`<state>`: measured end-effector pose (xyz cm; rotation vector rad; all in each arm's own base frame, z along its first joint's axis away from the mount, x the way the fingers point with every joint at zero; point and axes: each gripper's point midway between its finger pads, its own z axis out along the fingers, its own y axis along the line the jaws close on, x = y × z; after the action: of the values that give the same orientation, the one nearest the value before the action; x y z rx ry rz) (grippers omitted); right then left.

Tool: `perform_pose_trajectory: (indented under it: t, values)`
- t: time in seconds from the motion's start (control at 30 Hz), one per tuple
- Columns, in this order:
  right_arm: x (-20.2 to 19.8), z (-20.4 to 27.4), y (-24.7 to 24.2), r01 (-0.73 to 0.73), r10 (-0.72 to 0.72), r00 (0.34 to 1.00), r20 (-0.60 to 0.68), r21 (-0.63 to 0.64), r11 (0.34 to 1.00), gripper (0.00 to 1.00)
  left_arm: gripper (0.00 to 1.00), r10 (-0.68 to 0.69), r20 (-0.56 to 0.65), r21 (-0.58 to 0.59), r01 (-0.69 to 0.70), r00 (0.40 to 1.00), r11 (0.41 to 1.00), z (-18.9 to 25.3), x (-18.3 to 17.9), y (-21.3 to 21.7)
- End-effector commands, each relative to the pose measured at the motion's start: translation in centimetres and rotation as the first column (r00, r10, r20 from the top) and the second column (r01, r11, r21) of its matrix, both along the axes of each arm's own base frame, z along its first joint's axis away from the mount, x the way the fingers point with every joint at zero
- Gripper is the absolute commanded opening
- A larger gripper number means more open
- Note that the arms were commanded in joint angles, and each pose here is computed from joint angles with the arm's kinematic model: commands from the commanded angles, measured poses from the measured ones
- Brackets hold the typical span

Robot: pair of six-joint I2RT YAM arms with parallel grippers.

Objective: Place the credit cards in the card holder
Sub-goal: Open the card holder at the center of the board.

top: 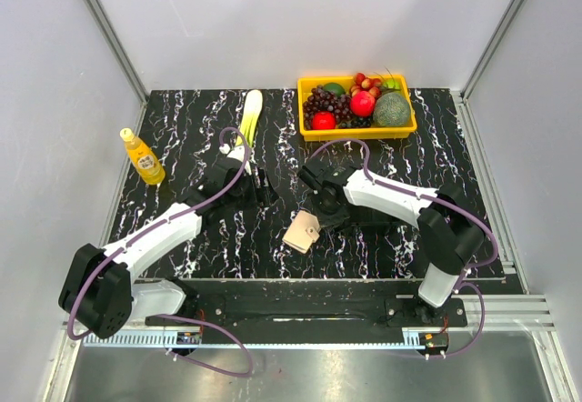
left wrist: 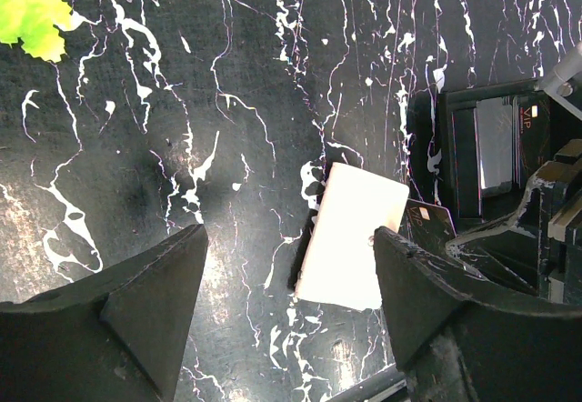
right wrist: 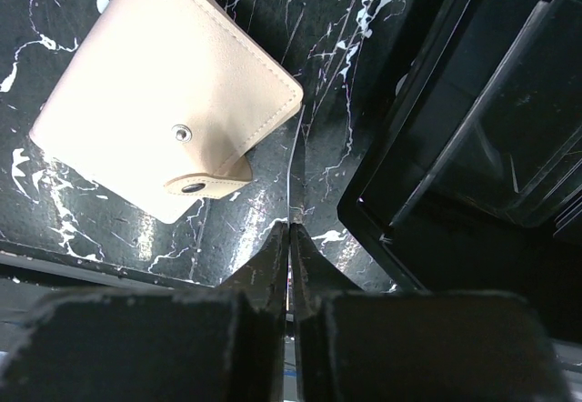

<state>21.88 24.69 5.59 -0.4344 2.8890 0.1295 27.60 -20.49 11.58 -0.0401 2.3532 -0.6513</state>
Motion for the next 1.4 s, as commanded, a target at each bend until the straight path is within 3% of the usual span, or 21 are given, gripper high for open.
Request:
perform_pose_trajectory:
  t: [0.0, 0.17, 0.3, 0.5, 0.67, 0.9, 1.1, 1.37]
  values:
    - [0.6, -1.2, -0.1, 0.015, -0.014, 1.000, 0.022, -0.035, 0.999, 0.07, 0.78, -0.017, 0.047, -0.031, 0.018, 0.999, 0.999, 1.4, 0.7, -0.6]
    - [0.6, -1.4, 0.0, 0.013, -0.012, 1.000, 0.020, -0.034, 0.999, 0.08, 0.78, -0.020, 0.040, -0.031, 0.022, 0.999, 0.999, 1.1, 0.6, -0.6]
    - [0.6, -1.5, 0.0, 0.022, -0.021, 1.000, 0.023, -0.027, 0.999, 0.00, 0.78, -0.031, 0.037, -0.036, 0.032, 0.999, 0.999, 1.2, 0.5, -0.8]
    - [1.4, 0.9, -0.1, 0.042, -0.043, 0.994, 0.099, 0.010, 0.999, 0.00, 0.78, -0.098, 0.046, -0.033, 0.100, 0.994, 0.994, 1.3, 0.1, -1.4]
    - [2.2, 4.7, 0.2, 0.077, -0.098, 0.977, 0.189, 0.116, 0.990, 0.00, 0.85, -0.219, 0.054, 0.165, 0.208, 0.974, 0.964, 0.3, -1.3, -2.5]
    - [2.9, 7.4, -0.6, 0.180, -0.237, 0.947, 0.215, 0.255, 0.950, 0.00, 0.95, -0.320, 0.000, 0.474, 0.282, 0.947, 0.834, -2.3, -3.9, -3.6]
    - [3.1, 9.5, -3.6, 0.272, -0.364, 0.892, 0.269, 0.322, 0.907, 0.00, 0.98, -0.363, 0.002, 0.516, 0.310, 0.932, 0.799, -3.1, -6.1, -6.7]
    - [3.1, 10.2, -6.6, 0.308, -0.412, 0.866, 0.283, 0.346, 0.886, 0.00, 0.99, -0.392, -0.009, 0.507, 0.342, 0.920, 0.791, -3.9, -7.7, -9.7]
